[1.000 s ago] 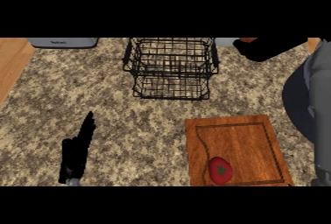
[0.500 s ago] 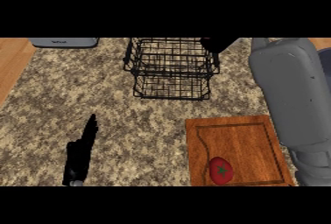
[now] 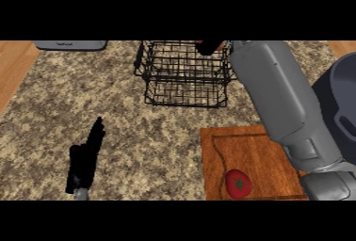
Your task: Pick the sweet potato from the cutting board and place it in the tiered basket
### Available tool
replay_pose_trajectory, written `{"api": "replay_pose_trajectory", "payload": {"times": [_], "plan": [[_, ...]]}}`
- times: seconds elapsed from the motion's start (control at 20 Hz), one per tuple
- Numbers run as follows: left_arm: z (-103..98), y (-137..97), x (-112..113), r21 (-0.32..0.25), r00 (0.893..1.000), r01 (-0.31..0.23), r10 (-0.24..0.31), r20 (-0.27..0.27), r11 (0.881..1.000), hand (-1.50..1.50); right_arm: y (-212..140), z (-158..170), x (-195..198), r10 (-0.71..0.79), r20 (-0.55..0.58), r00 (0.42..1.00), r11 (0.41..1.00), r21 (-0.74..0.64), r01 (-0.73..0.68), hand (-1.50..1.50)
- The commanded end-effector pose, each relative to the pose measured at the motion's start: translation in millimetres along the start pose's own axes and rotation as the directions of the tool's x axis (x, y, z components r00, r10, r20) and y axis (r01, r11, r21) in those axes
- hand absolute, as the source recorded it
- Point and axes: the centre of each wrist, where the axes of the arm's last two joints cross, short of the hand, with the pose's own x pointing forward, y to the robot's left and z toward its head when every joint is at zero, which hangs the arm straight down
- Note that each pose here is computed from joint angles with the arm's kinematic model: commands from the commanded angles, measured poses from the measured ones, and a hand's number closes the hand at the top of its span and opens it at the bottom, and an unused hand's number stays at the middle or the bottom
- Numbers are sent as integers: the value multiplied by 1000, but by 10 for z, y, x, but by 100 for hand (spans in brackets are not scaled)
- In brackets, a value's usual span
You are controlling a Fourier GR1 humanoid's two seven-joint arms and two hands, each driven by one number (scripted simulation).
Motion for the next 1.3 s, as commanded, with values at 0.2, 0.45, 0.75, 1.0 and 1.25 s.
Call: {"api": "replay_pose_trajectory", "payload": {"times": [0.2,0.45,0.75,1.0,1.25], "plan": [[80,-81,-108,-7,1000,25,-25,6,1000,0,490,-74,-232,-255,-91,963,963,65,261,150],[15,66,5,-17,1000,9,-8,14,1000,0,577,-114,-345,-444,-103,890,892,48,450,-150],[150,-88,-158,-7,1000,3,-3,5,1000,0,553,-140,-279,-628,-61,776,777,1,629,-150],[82,16,-240,23,1000,9,-8,-26,1000,0,69,-148,-478,-686,46,727,697,-245,674,-150],[68,58,-142,8,999,-5,5,-33,1000,0,-469,-142,-1067,-694,-29,720,655,-442,613,-150]]}}
